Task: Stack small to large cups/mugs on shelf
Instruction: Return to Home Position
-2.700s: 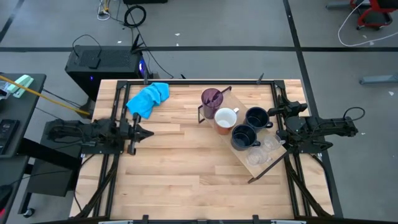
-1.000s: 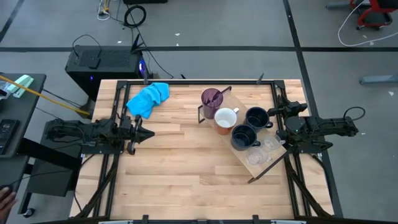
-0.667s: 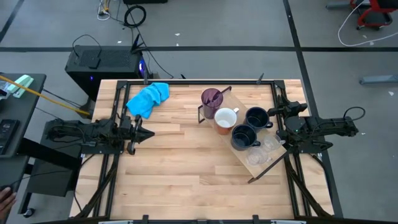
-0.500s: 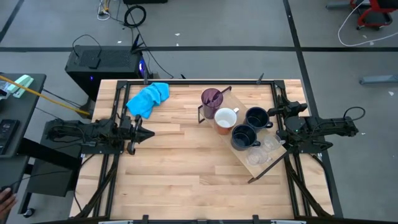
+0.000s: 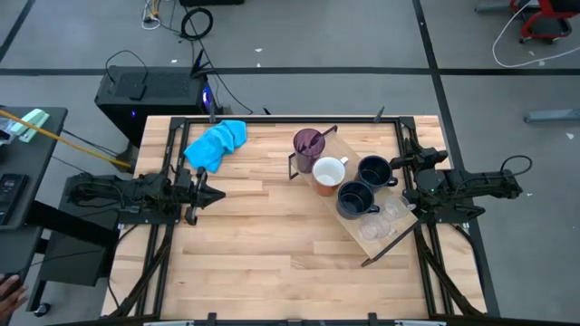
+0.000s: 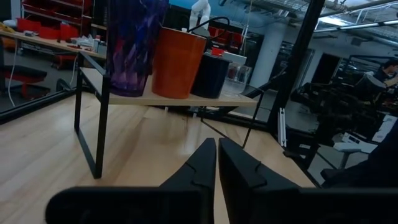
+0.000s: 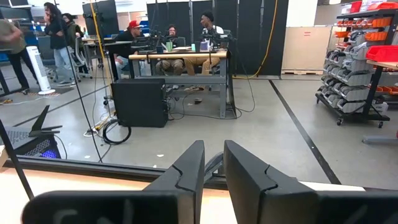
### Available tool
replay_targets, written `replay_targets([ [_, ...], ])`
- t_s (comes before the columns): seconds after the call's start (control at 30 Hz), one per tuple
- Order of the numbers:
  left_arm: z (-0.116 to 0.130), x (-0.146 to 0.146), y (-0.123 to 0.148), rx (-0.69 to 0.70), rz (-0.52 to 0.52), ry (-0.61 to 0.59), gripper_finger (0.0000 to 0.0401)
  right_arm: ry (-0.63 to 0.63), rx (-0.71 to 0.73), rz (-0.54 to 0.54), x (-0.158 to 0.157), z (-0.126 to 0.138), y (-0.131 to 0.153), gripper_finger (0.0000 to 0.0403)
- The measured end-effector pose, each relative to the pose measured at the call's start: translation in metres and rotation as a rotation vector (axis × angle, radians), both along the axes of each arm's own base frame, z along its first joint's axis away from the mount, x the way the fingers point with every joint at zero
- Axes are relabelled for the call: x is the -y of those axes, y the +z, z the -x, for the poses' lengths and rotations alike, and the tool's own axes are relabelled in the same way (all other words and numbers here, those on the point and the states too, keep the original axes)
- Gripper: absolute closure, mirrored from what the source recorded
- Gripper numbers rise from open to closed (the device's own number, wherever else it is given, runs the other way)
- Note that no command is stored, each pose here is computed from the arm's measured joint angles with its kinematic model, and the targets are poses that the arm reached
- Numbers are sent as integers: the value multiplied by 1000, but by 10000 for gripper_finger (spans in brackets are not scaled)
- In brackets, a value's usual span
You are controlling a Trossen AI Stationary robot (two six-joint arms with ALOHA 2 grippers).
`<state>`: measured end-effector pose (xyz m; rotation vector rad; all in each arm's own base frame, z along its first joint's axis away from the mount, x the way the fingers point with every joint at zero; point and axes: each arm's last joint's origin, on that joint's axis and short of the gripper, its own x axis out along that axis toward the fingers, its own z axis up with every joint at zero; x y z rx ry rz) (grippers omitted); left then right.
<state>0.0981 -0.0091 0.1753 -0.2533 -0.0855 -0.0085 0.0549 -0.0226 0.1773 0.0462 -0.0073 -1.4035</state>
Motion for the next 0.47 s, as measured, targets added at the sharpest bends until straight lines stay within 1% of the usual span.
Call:
replay_targets([
  [0.27,0,0,0,0,0,0,365,0,0,0,0,0,0,334],
  [0.47,0,0,0,0,0,0,372,0,0,0,0,0,0,334],
])
